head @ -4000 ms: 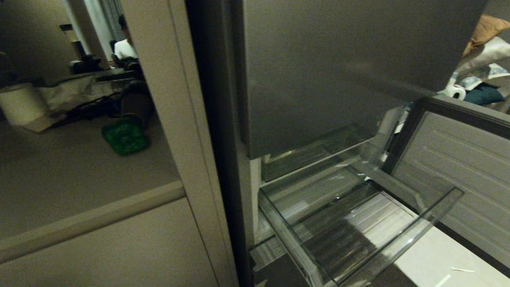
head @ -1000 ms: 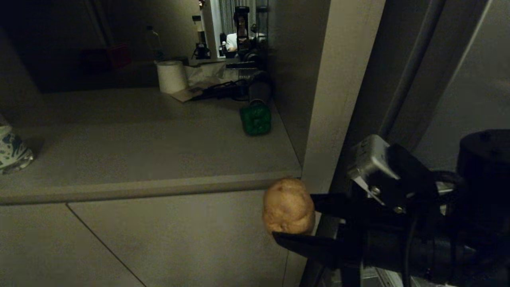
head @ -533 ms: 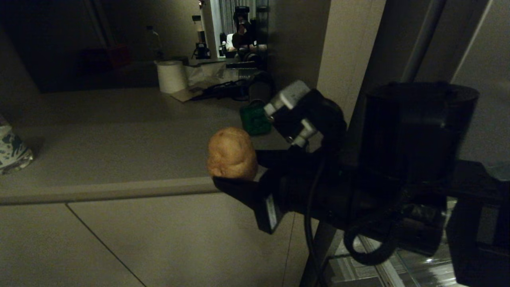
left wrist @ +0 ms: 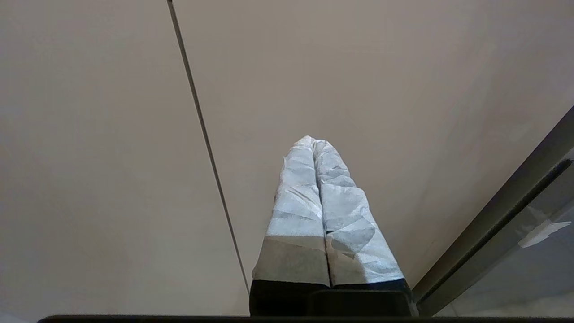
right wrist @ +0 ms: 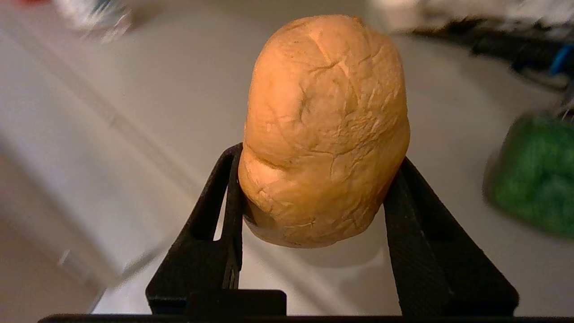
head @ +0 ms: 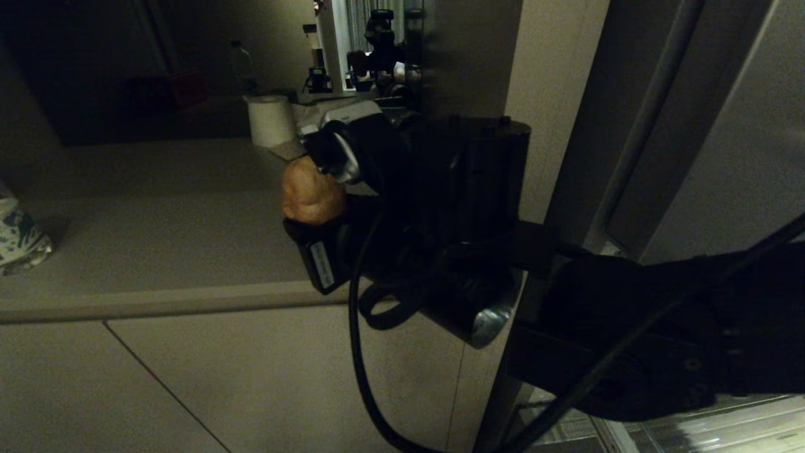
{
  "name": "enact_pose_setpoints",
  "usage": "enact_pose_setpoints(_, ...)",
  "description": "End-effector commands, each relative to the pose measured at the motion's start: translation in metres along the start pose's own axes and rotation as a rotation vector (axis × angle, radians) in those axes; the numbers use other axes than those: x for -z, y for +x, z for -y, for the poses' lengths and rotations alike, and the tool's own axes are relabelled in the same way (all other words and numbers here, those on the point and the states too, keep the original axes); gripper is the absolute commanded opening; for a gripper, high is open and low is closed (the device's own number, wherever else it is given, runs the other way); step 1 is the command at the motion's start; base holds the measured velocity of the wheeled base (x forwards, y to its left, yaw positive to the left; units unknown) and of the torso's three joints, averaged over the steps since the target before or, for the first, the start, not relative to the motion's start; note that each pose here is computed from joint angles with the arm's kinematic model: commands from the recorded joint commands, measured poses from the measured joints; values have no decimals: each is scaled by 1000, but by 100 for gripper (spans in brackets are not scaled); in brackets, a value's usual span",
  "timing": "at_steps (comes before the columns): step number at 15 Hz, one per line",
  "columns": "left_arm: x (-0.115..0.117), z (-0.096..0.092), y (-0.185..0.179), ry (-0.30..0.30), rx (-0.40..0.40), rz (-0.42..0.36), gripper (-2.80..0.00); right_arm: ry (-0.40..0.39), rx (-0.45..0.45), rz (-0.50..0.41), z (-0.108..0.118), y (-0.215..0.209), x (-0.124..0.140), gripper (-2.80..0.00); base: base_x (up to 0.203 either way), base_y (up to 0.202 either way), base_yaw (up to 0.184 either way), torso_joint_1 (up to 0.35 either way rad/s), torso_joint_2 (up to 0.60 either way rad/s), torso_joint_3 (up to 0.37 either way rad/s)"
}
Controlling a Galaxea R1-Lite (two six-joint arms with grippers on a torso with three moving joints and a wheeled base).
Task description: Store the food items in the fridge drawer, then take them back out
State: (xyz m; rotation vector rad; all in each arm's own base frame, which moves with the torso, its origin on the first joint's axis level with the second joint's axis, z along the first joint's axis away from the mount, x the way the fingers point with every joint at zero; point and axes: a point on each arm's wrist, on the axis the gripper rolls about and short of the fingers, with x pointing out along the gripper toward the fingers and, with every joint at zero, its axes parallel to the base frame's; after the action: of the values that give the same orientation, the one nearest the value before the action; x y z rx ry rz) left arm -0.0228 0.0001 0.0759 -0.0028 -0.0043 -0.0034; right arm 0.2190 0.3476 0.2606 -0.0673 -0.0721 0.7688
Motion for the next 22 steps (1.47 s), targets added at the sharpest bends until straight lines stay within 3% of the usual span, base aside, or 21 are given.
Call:
enact_pose_setpoints(1, 0, 0, 0, 0, 0, -1, -280, -2, 27, -2, -9, 30, 21, -280, 0, 0, 0, 0, 0, 0)
enact_pose_setpoints(5, 0, 0, 0, 0, 0, -1, -280, 8, 130, 20, -11, 53, 29, -280, 0, 0, 0, 0, 0, 0)
enact_pose_setpoints(13, 0, 0, 0, 0, 0, -1, -280, 1, 159, -7, -3, 59, 40, -280, 0, 0, 0, 0, 0, 0)
enact_pose_setpoints(14, 0, 0, 0, 0, 0, -1, -280, 0, 159, -8, -2, 60, 41, 0, 0, 0, 0, 0, 0, 0)
enact_pose_setpoints(22, 0, 0, 0, 0, 0, -1, -280, 10, 164, 6, 0, 58, 36, 0, 0, 0, 0, 0, 0, 0)
